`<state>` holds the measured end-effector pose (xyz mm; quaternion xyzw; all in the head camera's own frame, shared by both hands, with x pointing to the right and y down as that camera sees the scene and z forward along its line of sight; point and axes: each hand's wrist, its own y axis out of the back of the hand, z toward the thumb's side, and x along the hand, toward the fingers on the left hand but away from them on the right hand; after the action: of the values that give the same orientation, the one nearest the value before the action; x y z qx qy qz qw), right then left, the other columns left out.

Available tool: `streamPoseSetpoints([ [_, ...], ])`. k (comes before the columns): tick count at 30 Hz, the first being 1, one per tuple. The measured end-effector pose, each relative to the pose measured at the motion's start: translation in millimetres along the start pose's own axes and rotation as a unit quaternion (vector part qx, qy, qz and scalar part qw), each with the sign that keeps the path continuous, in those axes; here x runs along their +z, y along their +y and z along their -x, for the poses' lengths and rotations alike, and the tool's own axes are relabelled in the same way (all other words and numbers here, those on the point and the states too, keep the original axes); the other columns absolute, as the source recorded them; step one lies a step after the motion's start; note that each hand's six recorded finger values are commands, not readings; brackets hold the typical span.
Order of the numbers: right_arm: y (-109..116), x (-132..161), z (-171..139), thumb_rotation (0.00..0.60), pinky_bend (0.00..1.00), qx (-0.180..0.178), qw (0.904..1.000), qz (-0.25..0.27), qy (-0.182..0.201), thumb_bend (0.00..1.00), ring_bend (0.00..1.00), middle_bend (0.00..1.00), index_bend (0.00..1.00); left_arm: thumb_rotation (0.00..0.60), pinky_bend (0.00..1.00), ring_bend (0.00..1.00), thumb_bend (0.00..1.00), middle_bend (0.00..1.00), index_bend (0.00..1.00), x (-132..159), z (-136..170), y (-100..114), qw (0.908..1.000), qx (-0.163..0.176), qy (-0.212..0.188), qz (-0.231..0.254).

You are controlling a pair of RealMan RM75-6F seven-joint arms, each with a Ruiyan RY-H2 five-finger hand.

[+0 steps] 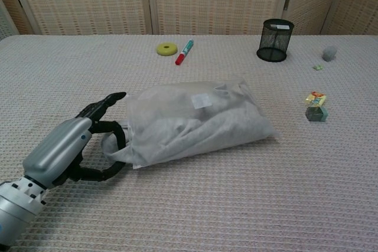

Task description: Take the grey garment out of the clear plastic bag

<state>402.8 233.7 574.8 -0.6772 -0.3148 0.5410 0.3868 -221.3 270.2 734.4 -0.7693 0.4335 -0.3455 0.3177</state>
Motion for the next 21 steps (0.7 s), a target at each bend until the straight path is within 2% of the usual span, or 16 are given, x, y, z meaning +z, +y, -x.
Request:
streamPoseSetpoints([
  [8, -1, 1, 1, 0.600, 0.00, 0.002, 1.0000, -0.003, -0.001, 0.10, 0.00, 0.00, 0.00, 0.600, 0.00, 0.00, 0.53, 0.06, 0.71, 8, -2, -1, 0.9999, 0.005, -0.010, 0.013],
  [13, -5, 6, 4, 0.600, 0.00, -0.005, 1.0000, 0.002, 0.003, 0.13, 0.00, 0.00, 0.00, 0.600, 0.00, 0.00, 0.56, 0.07, 0.76, 10, 2, 2, 0.9997, 0.009, -0.018, 0.015],
  [15, -9, 10, 7, 0.600, 0.00, -0.007, 0.9999, 0.004, 0.010, 0.14, 0.00, 0.00, 0.06, 0.600, 0.00, 0.00, 0.56, 0.08, 0.76, 11, 5, 3, 0.9996, 0.008, -0.022, 0.015],
  [19, -26, 25, 18, 0.600, 0.00, -0.010, 0.9989, 0.031, 0.034, 0.15, 0.00, 0.00, 0.27, 0.600, 0.00, 0.00, 0.56, 0.08, 0.76, 13, 11, 1, 0.9996, -0.001, -0.026, 0.012],
  [21, -34, 34, 23, 0.600, 0.00, -0.011, 0.9978, 0.047, 0.046, 0.16, 0.00, 0.00, 0.35, 0.600, 0.00, 0.00, 0.56, 0.08, 0.76, 14, 12, -1, 0.9995, -0.006, -0.028, 0.010],
])
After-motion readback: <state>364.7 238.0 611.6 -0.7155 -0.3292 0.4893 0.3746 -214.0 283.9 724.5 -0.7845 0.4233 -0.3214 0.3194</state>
